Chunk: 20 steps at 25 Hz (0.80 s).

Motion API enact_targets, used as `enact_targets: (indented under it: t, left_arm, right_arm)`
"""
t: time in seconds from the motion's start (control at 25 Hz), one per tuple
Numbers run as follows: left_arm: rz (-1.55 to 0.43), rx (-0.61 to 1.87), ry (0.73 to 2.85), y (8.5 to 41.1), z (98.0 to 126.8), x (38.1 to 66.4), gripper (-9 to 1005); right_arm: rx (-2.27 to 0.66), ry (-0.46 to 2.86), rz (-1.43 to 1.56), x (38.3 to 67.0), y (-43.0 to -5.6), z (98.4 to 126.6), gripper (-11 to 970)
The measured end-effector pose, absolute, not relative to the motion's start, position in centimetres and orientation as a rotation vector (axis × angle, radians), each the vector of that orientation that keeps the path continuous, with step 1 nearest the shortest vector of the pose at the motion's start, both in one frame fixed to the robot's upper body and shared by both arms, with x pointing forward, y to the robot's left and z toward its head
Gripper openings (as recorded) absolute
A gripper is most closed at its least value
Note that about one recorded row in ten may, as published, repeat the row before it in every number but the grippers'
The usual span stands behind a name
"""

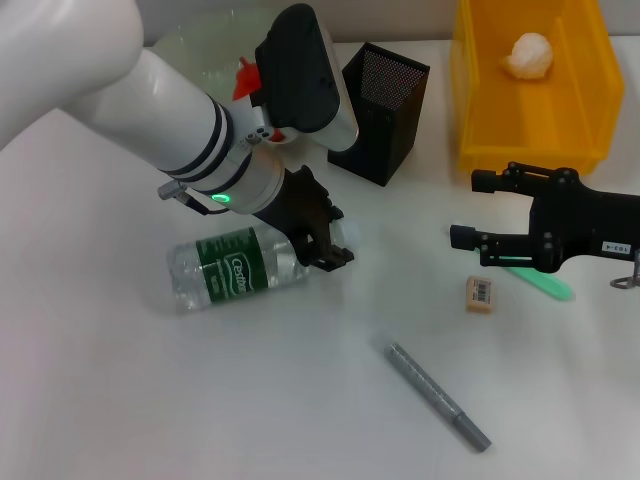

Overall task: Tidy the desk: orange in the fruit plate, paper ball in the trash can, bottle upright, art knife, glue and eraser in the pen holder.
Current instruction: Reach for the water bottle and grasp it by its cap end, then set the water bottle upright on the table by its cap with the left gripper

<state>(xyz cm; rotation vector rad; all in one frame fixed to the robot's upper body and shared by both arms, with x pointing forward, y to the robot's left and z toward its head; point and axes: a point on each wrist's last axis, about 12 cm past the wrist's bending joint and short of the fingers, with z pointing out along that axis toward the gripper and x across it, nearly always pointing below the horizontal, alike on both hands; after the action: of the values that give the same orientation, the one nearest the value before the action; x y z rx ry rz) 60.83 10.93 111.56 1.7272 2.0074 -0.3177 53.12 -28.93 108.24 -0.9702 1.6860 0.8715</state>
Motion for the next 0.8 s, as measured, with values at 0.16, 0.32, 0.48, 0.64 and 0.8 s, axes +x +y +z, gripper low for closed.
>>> enact_targets:
  t: [0.16,0.32,0.48,0.64,0.8]
  left_arm:
    - [-0.296,1.755,2.001,10.93,111.38,60.74,524]
    - [-0.271,1.776,1.997,10.84,111.17,60.64,525]
    - [-0.266,1.78,1.991,10.75,111.22,60.66,515]
    - [-0.265,1.78,1.99,10.73,111.25,60.67,471]
    - [-0.285,1.719,1.995,10.66,112.08,61.03,449]
  right_arm:
    - [-0.971,1.686,0.871,53.13,-28.93,108.25,799]
    - [-0.97,1.686,0.871,53.13,-28.93,108.25,796]
    - [-0.97,1.686,0.871,53.13,-28.93,108.25,794]
    - [-0.969,1.686,0.872,53.09,-28.95,108.21,791]
    - [-0.965,1.687,0.873,53.01,-28.98,108.16,789]
